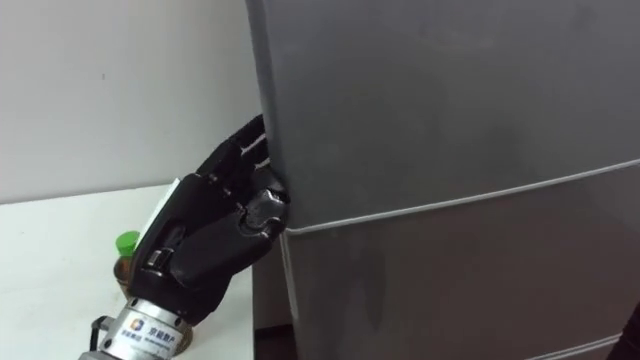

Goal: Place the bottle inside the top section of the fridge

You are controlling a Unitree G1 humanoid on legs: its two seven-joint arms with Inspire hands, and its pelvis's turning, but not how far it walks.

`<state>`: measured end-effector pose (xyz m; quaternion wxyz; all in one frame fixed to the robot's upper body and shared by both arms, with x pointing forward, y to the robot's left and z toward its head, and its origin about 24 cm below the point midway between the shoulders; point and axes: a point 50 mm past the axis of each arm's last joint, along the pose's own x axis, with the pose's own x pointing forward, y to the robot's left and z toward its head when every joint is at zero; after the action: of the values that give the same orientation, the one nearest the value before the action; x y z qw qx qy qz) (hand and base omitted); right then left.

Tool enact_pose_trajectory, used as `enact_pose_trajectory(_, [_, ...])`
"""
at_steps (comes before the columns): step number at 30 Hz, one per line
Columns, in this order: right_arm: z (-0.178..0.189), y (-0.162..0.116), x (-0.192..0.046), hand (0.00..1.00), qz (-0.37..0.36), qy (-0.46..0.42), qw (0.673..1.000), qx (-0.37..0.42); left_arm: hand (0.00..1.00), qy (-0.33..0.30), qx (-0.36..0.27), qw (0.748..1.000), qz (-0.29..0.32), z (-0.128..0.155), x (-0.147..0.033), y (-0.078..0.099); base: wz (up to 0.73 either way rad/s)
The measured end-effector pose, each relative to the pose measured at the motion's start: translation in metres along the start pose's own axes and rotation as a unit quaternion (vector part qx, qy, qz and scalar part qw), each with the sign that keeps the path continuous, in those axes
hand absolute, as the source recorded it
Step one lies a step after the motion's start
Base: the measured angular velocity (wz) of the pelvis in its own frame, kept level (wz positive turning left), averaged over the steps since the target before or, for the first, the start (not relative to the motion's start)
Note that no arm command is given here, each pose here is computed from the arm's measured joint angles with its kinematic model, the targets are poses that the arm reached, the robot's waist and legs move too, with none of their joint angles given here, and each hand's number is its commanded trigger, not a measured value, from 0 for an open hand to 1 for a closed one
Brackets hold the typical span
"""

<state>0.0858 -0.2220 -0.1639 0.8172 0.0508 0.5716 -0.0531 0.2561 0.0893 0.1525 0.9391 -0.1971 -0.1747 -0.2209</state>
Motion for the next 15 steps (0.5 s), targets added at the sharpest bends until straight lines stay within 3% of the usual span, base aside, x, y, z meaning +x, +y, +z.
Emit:
enact_pose_trajectory(9, [0.0,-0.001,0.0,0.0,-0.002,0.0,1.0,0.0,0.62,-0.003,-0.004,1.0,-0.02,-0.001,0.0,-0.006,0.12])
enact_pose_trajectory(15, [0.0,-0.003,0.0,0.0,-0.009,0.0,1.0,0.0,0.59,0.007,-0.014,0.999,-0.045,-0.006,-0.001,-0.015,0.01])
